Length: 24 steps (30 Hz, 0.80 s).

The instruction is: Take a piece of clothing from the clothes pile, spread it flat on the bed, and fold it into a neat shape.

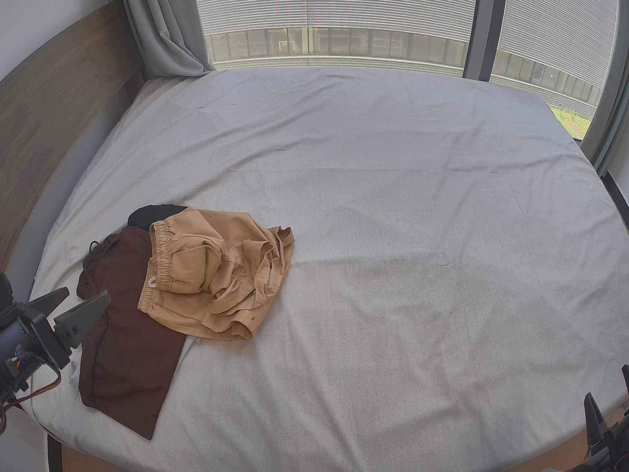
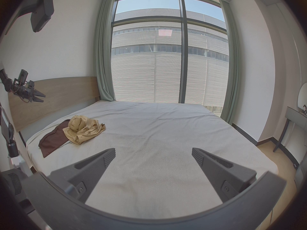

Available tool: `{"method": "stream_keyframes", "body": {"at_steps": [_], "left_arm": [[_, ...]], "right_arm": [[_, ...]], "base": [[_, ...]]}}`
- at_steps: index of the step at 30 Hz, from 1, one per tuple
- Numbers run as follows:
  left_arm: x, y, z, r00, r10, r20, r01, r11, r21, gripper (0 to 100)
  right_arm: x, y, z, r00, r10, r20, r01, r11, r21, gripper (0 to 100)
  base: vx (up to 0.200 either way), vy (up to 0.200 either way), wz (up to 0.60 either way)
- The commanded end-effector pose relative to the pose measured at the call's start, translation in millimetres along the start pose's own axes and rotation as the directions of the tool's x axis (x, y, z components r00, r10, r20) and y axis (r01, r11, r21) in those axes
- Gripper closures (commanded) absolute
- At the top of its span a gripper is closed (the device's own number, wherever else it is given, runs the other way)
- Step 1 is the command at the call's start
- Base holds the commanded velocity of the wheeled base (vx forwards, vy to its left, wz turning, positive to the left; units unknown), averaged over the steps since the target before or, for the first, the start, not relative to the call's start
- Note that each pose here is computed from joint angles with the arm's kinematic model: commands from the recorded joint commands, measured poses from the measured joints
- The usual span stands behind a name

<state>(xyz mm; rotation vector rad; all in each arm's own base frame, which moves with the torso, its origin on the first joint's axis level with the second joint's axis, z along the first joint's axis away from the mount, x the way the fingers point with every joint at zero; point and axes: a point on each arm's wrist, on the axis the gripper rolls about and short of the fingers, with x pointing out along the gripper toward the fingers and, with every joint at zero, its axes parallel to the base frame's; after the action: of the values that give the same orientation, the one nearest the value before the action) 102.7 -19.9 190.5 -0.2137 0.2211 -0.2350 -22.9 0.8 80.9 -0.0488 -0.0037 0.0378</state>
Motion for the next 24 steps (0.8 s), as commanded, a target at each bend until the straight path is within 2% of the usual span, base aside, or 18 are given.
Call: {"method": "stream_keyframes", "body": {"at_steps": [1,11,14,17,24], "left_arm": [[21.3,6.1,-0.2,0.998,0.033,-0.05,-0.034,0.999,-0.013,0],[41.6,19.4,4.9,0.993,-0.091,-0.079,0.089,0.996,-0.032,0],[50.1,27.4,4.0,0.985,-0.131,-0.112,0.125,0.99,-0.059,0],[60.4,32.2,3.1,0.981,-0.142,-0.13,0.134,0.988,-0.072,0],[87.9,40.4,4.5,0.987,-0.145,-0.074,0.142,0.988,-0.054,0]], "right_arm": [[-0.1,0.2,-4.8,1.0,0.0,0.0,0.0,1.0,0.0,0],[0.1,0.3,-5.2,1.0,0.001,-0.001,-0.001,1.0,-0.002,0],[0.1,0.3,-5.2,1.0,0.001,-0.001,-0.001,1.0,-0.002,0],[0.1,0.3,-5.2,1.0,0.001,-0.001,-0.001,1.0,-0.002,0],[0.1,0.3,-5.2,1.0,0.001,-0.001,-0.001,1.0,-0.002,0]], "base": [[0.0,0.0,0.0],[0.0,0.0,0.0],[0.0,0.0,0.0],[0.0,0.0,0.0],[0.0,0.0,0.0]]}}
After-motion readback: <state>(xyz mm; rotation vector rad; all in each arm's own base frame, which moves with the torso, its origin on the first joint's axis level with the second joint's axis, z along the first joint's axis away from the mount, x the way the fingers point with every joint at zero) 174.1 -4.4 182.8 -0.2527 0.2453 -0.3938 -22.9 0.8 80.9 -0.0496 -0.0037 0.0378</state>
